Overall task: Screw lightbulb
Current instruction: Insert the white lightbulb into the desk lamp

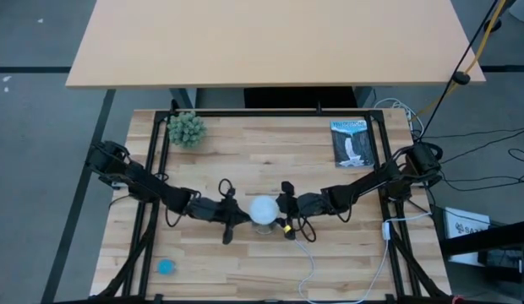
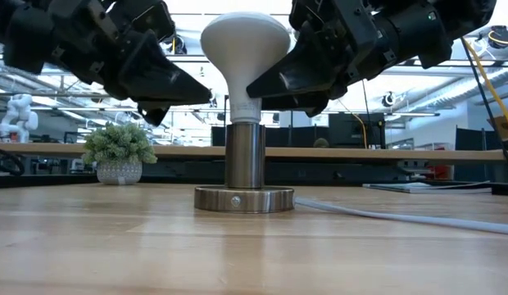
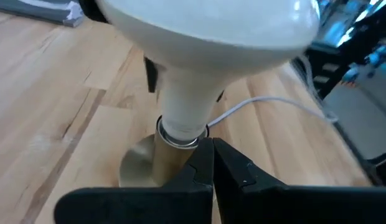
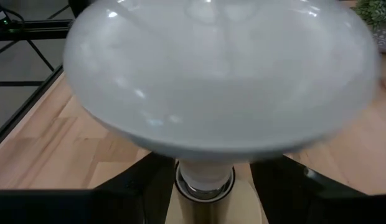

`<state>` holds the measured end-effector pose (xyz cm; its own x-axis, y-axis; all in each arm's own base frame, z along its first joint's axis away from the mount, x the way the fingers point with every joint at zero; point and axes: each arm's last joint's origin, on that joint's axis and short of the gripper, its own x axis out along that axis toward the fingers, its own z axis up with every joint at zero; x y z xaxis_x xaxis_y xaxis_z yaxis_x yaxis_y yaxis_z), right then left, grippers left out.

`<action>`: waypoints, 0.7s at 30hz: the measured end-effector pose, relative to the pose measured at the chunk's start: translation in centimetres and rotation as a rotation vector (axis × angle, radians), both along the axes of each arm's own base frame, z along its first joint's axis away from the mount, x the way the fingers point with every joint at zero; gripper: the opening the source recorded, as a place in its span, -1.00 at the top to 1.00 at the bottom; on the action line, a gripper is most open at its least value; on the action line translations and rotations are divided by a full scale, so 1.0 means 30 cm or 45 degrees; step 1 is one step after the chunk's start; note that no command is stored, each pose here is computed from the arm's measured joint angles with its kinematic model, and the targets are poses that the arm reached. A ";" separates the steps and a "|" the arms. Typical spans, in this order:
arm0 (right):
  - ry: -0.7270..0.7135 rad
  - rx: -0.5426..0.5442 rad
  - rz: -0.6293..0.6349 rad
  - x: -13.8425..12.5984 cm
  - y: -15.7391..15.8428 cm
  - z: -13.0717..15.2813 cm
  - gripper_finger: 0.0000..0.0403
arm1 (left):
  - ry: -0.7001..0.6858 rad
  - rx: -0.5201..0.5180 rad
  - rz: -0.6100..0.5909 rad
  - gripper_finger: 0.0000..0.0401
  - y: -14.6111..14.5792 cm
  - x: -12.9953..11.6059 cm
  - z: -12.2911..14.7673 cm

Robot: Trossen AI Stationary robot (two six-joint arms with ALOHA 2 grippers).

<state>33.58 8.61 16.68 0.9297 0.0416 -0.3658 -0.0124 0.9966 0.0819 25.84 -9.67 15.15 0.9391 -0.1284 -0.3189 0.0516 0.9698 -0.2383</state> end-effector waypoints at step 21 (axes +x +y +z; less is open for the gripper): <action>0.001 0.020 -0.011 0.001 -0.003 0.000 0.03 | 0.070 0.133 0.044 1.00 -0.045 0.094 -0.003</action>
<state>33.60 8.52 16.69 0.9298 0.0393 -0.3658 -0.0037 0.9952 0.0975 28.66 -11.03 15.06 0.9231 -0.0599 -0.3799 0.0076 0.9905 -0.1375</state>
